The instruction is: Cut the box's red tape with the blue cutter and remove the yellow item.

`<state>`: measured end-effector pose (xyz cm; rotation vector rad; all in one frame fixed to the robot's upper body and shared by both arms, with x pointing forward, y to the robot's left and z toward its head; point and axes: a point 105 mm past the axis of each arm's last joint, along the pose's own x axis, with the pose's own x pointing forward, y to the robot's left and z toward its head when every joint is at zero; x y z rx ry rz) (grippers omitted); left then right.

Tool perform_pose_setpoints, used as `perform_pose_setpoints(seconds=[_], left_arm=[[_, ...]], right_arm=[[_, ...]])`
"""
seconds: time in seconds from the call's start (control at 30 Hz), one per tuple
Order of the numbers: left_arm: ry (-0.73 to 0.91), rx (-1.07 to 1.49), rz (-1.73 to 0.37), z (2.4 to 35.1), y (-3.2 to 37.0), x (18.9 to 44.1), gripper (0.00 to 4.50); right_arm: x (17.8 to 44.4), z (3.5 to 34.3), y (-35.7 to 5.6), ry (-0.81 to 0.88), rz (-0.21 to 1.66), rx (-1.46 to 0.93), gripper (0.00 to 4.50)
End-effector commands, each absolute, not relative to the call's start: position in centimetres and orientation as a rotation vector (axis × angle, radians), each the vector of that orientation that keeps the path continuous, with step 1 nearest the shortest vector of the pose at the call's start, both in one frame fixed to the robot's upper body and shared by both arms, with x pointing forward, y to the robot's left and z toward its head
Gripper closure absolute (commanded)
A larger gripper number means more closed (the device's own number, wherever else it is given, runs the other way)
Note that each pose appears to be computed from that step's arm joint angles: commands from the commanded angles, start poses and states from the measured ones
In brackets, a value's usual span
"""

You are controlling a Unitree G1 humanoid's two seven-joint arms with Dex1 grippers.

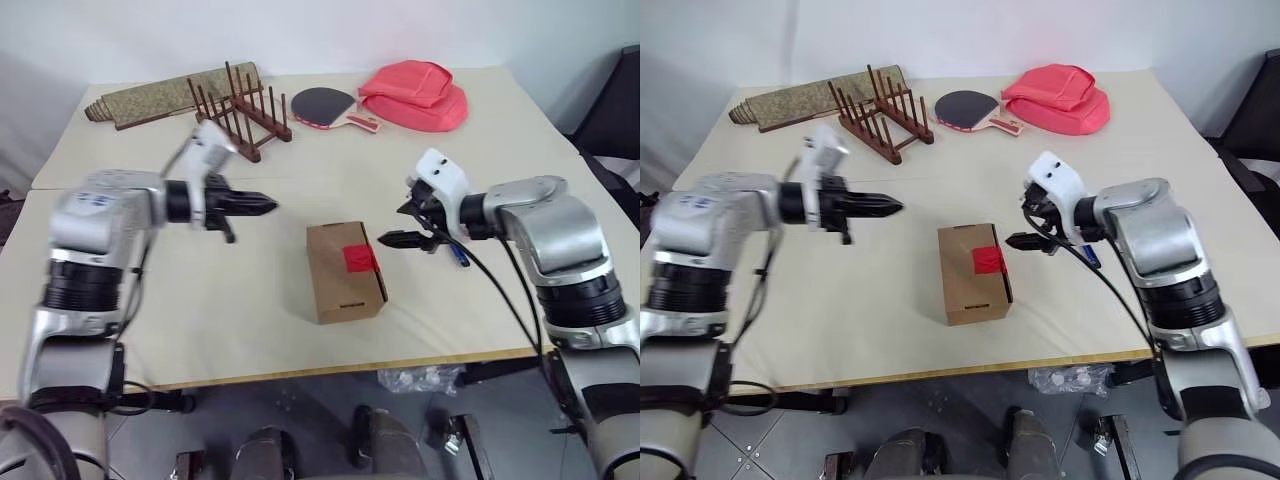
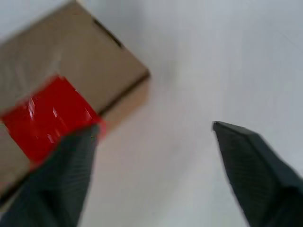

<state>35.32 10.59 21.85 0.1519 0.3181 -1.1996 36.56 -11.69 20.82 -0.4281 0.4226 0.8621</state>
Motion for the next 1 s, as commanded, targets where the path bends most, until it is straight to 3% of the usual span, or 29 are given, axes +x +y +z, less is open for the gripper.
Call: perform_pose_setpoints(seconds=[0.03, 0.23, 0.63, 1.0], left_arm=[[0.294, 0.202, -1.289, 21.9, 8.7, 34.4, 4.50], [0.347, 0.307, -1.301, 18.9, 7.5, 35.2, 4.50], [0.371, 0.393, -1.272, 17.5, 8.0, 36.2, 4.50], [0.381, 0.405, -1.290, 17.3, 7.7, 36.0, 4.50]], right_arm=[[37.8, 22.0, -11.8, 0.383, 0.798, -0.389, 0.05], [39.3, 21.1, -11.4, 0.397, 0.768, -0.375, 0.05], [39.3, 22.4, -9.5, 0.353, 0.830, -0.278, 0.05], [38.7, 18.1, -10.9, 0.486, 0.840, -0.337, 0.05]])
